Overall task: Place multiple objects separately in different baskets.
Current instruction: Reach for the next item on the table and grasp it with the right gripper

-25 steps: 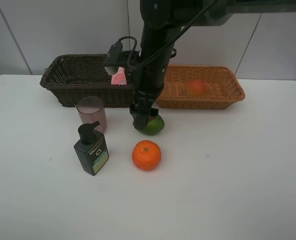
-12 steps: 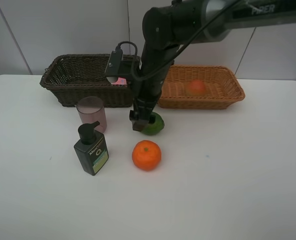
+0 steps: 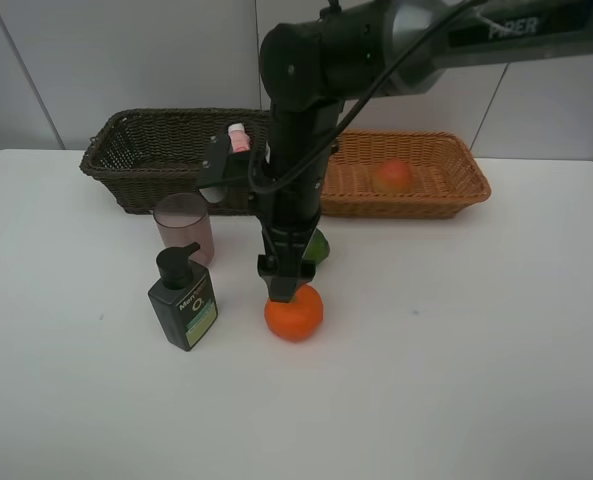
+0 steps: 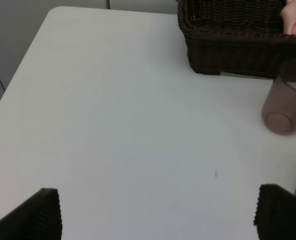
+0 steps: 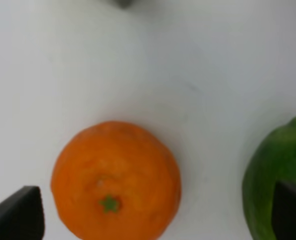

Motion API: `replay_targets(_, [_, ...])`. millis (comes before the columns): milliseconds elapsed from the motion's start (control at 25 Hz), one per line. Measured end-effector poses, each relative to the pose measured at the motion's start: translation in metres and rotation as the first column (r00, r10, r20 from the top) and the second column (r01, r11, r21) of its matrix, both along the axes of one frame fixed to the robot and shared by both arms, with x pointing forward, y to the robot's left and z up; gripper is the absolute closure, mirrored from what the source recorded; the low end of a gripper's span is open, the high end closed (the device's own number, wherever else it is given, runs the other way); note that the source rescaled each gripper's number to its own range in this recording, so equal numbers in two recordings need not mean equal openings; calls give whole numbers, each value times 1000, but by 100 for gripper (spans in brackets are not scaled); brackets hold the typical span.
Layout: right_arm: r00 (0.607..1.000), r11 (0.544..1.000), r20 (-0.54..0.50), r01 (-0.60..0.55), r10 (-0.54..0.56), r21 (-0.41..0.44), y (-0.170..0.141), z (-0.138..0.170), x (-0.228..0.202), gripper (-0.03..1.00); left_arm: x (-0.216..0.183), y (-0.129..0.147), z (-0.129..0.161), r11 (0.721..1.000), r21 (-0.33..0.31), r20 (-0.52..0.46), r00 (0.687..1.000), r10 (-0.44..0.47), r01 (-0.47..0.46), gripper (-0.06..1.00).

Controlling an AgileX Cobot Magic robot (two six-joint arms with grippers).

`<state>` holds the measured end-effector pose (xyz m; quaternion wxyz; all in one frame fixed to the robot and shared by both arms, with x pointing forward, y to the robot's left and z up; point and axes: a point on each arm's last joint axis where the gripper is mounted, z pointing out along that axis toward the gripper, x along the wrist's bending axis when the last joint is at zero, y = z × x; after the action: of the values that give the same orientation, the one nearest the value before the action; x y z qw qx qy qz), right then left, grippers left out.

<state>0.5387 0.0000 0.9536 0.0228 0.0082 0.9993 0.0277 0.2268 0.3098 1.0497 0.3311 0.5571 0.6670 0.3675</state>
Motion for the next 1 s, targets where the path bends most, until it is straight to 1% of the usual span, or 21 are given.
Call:
replay_targets(120, [1000,1000,-19,-15,15,-5,4,-5,-9,-3,0,0,0,1000,0,0,1000,0,0,-6])
replay_targets(240, [999,1000,-32,-15,15,-17,-3,-20,-17,-3,0,0,0,1000,0,0,1000,0,0,-6])
replay_targets(400, [1000,1000,-2,-15,15,10,-13,-27,-26,-3,0,0,0,1000,0,0,1000,0,0,-6])
replay_targets(480, [1000,1000,17,-15,15,26,-15,-27,-27,-3,0,0,0,1000,0,0,1000,0,0,-6])
replay_targets(720, [999,999,44,-15,13,51,-19,-41,-31,-3,0,0,0,1000,0,0,1000,0,0,-6])
replay_targets(1000, [996,998,87,-37,31,59,-25,-56,-34,-3,0,0,0,1000,0,0,1000,0,0,-6])
